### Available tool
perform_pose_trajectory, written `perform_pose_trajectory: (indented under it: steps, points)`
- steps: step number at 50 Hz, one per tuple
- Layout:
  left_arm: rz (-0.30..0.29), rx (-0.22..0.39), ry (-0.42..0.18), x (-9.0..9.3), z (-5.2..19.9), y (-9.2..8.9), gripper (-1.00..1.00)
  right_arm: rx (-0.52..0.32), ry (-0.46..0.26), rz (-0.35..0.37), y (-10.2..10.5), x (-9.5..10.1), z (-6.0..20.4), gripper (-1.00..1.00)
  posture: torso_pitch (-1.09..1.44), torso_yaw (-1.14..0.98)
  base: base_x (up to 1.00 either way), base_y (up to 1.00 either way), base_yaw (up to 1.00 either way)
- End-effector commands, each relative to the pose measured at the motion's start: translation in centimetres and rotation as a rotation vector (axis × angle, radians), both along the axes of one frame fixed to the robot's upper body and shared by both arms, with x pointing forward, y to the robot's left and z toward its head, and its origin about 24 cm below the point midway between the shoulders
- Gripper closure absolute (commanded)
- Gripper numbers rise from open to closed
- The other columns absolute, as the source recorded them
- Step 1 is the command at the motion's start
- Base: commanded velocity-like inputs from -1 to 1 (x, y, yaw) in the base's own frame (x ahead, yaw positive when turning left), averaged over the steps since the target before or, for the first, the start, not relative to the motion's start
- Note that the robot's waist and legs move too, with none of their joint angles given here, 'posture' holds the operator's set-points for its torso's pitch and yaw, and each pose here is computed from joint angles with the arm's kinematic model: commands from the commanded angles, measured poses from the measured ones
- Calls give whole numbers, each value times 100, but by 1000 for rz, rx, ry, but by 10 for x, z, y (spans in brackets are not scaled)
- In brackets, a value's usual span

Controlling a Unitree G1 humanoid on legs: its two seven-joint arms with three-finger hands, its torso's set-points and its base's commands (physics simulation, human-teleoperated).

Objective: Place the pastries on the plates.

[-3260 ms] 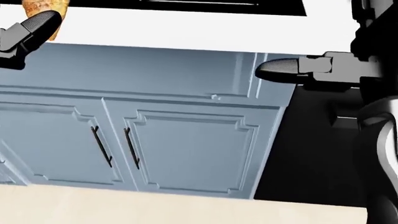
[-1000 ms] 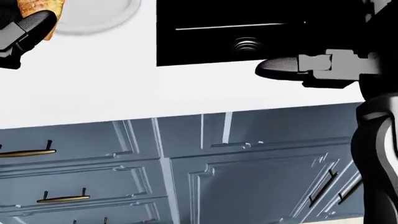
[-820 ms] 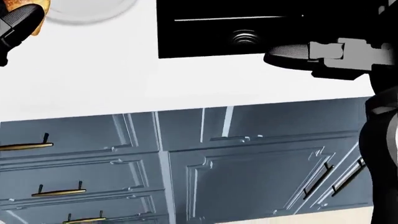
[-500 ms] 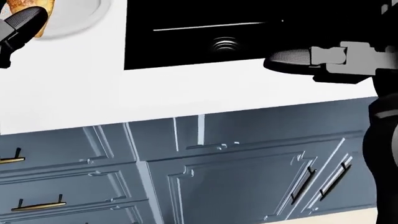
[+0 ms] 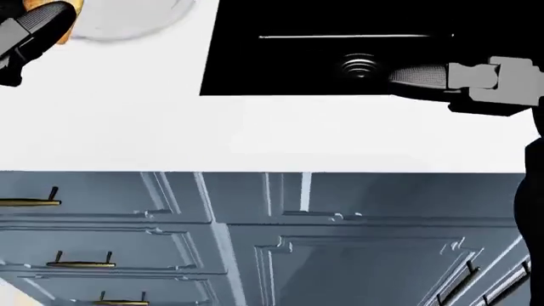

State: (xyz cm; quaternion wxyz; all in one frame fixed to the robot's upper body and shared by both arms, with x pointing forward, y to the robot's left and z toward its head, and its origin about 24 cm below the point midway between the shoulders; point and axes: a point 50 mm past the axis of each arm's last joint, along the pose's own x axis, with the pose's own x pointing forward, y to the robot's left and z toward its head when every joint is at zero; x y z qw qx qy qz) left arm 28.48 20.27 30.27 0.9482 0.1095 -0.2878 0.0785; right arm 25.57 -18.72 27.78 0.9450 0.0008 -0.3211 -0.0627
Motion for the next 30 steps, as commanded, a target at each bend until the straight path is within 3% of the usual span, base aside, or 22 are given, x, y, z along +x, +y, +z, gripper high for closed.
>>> perform_pose_trajectory:
  steps: [1, 30]
  points:
    - [22, 1, -70, -8, 11, 3, 100, -37, -54, -9, 3, -6, 10, -100, 33, 0, 10, 31, 0]
    - [20, 12, -72, -7, 15, 1, 100, 0, -82, -8, -3, -11, 11, -100, 33, 0, 13, 4, 0]
